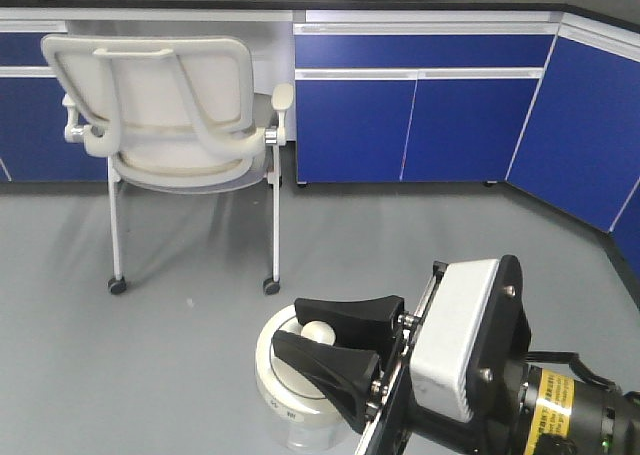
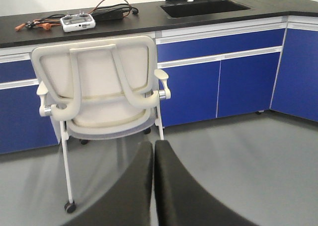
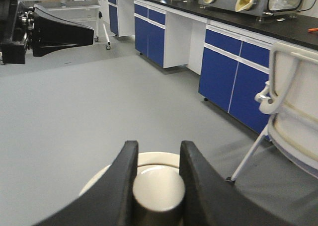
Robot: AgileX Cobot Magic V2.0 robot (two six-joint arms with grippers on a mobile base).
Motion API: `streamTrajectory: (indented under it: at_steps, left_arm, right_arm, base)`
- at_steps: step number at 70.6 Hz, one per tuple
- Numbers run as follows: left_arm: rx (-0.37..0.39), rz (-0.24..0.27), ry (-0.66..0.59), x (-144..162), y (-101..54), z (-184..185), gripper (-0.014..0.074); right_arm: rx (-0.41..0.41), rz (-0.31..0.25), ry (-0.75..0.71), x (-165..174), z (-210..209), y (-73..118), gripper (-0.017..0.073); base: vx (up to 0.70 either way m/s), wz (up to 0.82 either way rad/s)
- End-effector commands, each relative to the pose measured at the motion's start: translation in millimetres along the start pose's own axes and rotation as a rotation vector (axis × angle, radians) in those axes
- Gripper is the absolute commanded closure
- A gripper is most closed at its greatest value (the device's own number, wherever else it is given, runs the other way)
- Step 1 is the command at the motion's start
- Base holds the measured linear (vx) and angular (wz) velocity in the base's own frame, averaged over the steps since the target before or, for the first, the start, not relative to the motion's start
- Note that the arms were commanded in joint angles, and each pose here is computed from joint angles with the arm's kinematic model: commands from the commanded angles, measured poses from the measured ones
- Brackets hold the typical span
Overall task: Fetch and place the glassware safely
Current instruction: 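Hold the jar in the right gripper while driving to the black bench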
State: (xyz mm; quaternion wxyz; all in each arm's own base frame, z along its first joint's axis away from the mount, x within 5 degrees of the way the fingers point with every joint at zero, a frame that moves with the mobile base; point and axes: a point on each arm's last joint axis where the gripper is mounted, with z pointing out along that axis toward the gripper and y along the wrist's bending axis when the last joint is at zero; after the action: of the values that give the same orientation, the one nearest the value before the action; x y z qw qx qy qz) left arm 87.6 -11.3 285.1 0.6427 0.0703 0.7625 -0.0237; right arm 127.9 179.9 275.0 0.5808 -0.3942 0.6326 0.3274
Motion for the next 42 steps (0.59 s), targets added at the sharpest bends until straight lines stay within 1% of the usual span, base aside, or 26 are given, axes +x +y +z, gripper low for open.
streamTrajectory:
  at_steps: [1,29,42]
  left_arm:
    - [0.007,-0.013,-0.091,-14.6,-0.2,-1.5,0.0601]
    - [0.007,-0.013,-0.091,-14.6,-0.2,-1.5,0.0601]
    - [0.007,-0.013,-0.091,-14.6,-0.2,-1.5,0.0601]
  right_arm:
    - [-0.026,-0.004,-0.142,-22.5,-3.0,2.2,0.0562]
    - [-0.025,-0.003,-0.142,-22.5,-3.0,2.2,0.0562]
    - [-0.025,-0.003,-0.142,-22.5,-3.0,2.2,0.0562]
  base:
    - [0.5,-0.03]
    - [0.44,-0.07]
    - [0.32,-0.29]
